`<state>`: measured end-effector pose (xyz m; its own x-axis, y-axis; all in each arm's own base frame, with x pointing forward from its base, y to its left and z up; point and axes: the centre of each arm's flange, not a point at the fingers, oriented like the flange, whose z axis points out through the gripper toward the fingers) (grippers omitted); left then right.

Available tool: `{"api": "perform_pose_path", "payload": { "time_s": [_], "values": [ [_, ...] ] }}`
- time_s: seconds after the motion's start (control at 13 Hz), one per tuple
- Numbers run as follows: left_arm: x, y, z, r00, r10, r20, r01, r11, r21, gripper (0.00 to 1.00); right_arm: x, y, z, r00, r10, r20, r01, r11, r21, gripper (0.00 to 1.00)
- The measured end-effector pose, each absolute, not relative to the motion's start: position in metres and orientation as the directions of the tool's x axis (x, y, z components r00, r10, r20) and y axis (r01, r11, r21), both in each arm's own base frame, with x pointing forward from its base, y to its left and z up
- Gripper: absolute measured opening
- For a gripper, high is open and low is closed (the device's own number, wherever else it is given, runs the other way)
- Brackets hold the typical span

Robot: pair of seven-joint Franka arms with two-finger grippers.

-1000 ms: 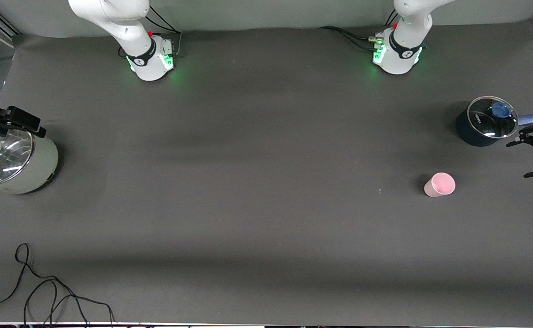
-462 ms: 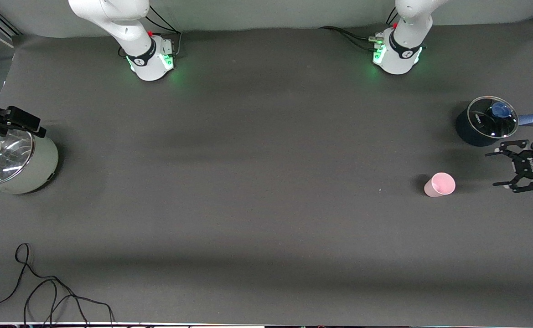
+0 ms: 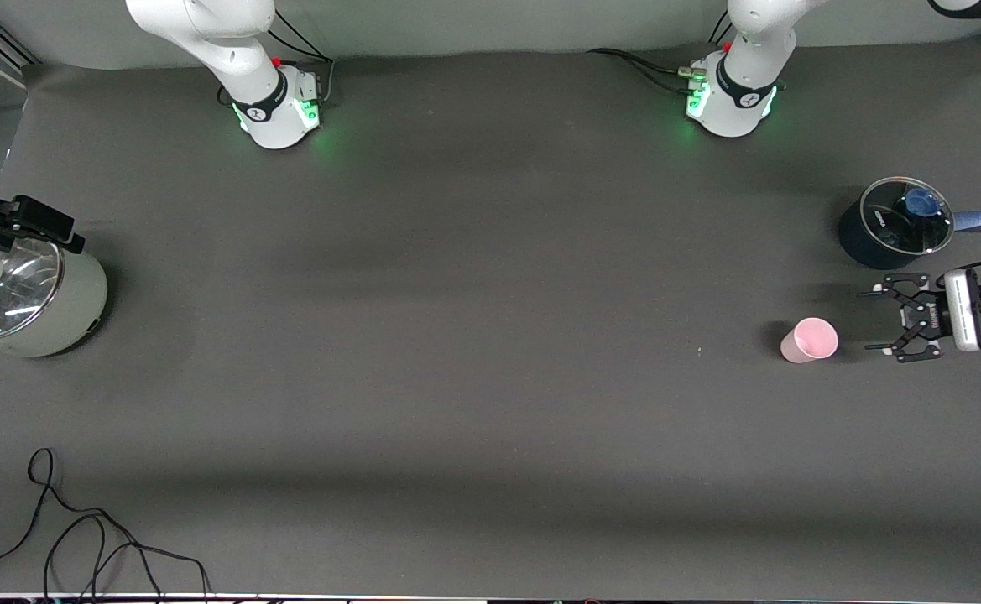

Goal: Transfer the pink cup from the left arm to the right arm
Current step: 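Move the open left gripper down to the pink cup, then close the left gripper around the pink cup's body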

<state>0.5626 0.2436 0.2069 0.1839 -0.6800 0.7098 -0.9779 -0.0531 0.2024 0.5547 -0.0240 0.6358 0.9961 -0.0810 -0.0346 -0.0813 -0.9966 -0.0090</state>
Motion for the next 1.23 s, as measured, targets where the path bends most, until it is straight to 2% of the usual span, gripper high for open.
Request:
{"api": "perform_pose_path", "payload": {
  "time_s": [0.54,1.23],
  "values": [
    [0.555,0.237,0.136,0.139,-0.567,0.812,-0.989,-0.031,0.147,1.00,0.555,-0.024,0.636,0.996,-0.081,-0.034,-0.081,-0.997,-0.009,1.00],
    [0.565,0.202,0.099,0.079,-0.457,0.886,-0.997,-0.020,0.078,1.00,0.555,-0.024,0.636,0.996,-0.081,-0.034,-0.081,-0.997,-0.009,1.00]
  ]
}}
